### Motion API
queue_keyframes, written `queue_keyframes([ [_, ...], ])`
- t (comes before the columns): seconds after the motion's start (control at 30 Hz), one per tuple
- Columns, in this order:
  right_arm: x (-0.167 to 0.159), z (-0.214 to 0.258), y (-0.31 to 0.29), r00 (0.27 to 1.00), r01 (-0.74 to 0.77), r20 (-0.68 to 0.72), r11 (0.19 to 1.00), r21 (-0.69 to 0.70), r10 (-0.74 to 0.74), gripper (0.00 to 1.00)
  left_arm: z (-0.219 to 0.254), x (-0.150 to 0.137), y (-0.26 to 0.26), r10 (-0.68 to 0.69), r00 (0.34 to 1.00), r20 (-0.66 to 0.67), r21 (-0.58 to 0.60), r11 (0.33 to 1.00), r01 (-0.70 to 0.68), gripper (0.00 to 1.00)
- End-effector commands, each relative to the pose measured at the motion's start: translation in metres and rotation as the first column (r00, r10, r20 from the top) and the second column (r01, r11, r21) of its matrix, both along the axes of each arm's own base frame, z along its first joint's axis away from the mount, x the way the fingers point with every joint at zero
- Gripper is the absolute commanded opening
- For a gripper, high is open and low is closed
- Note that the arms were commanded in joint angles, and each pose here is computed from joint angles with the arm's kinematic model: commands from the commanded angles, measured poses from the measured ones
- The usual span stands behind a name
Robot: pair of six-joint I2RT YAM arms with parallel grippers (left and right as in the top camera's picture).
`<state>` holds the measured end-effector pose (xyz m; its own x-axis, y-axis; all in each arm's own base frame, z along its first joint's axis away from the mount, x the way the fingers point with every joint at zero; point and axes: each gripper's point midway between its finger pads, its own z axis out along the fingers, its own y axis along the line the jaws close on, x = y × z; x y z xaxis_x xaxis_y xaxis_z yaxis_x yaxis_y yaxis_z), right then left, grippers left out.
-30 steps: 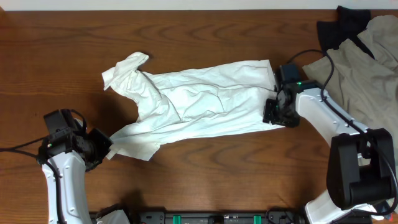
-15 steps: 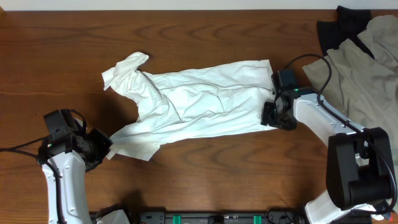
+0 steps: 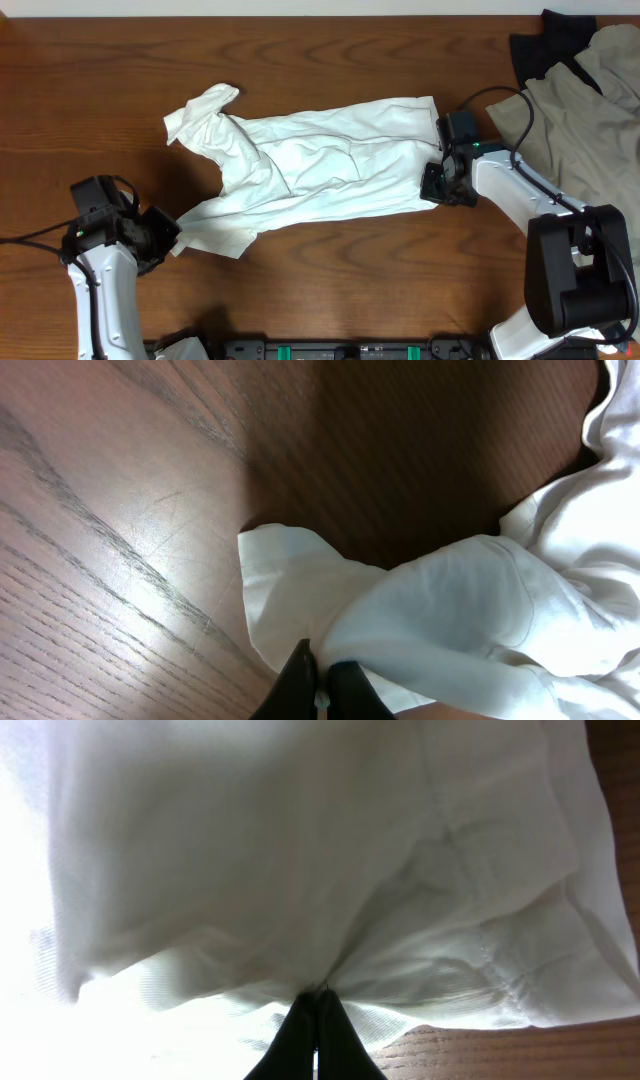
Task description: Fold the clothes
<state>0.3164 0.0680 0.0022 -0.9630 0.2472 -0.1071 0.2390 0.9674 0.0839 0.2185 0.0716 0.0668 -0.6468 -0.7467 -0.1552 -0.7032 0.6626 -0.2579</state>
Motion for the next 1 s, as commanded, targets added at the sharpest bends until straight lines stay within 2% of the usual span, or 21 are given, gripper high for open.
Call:
queue_keyframes([
  [0.0, -0.001, 0.005, 0.003, 1.000, -0.008, 0.011, 1.000, 0.000, 0.008, 0.01, 0.000, 0.001, 0.001, -0.004, 1.000, 0.003, -0.003, 1.000, 0.004, 0.06],
  [0.17, 0.003, 0.035, 0.000, 0.998, -0.003, 0.055, 1.000, -0.011, 0.004, 0.01, 0.007, 0.010, -0.017, -0.055, 0.996, 0.071, -0.095, 0.994, 0.062, 0.06],
  [0.33, 0.017, 0.115, -0.015, 0.973, 0.028, 0.228, 0.999, -0.026, -0.021, 0.01, 0.046, 0.030, -0.042, -0.118, 0.966, 0.229, -0.204, 0.965, 0.166, 0.06],
  [0.43, 0.019, 0.175, -0.026, 0.934, 0.018, 0.356, 1.000, -0.022, -0.009, 0.01, 0.075, 0.033, -0.046, -0.127, 0.951, 0.280, -0.201, 0.962, 0.188, 0.06],
  [0.57, 0.008, 0.237, -0.045, 0.878, 0.033, 0.478, 0.998, -0.046, -0.007, 0.01, 0.131, 0.033, -0.047, -0.158, 0.919, 0.361, -0.136, 0.966, 0.219, 0.06],
  [0.63, 0.000, 0.260, -0.054, 0.851, 0.050, 0.525, 0.997, -0.056, -0.014, 0.01, 0.167, 0.034, -0.052, -0.177, 0.883, 0.435, -0.107, 0.964, 0.245, 0.06],
  [0.73, -0.011, 0.289, -0.062, 0.812, 0.053, 0.583, 0.996, -0.073, 0.000, 0.01, 0.226, 0.035, -0.065, -0.216, 0.794, 0.568, -0.069, 0.949, 0.307, 0.06],
  [0.9, -0.031, 0.342, -0.074, 0.732, 0.078, 0.681, 0.991, -0.109, 0.017, 0.01, 0.299, 0.029, -0.085, -0.246, 0.669, 0.702, -0.032, 0.927, 0.374, 0.06],
  [0.97, -0.039, 0.364, -0.078, 0.698, 0.098, 0.716, 0.989, -0.115, 0.014, 0.01, 0.329, 0.022, -0.099, -0.271, 0.593, 0.758, -0.019, 0.900, 0.435, 0.06],
])
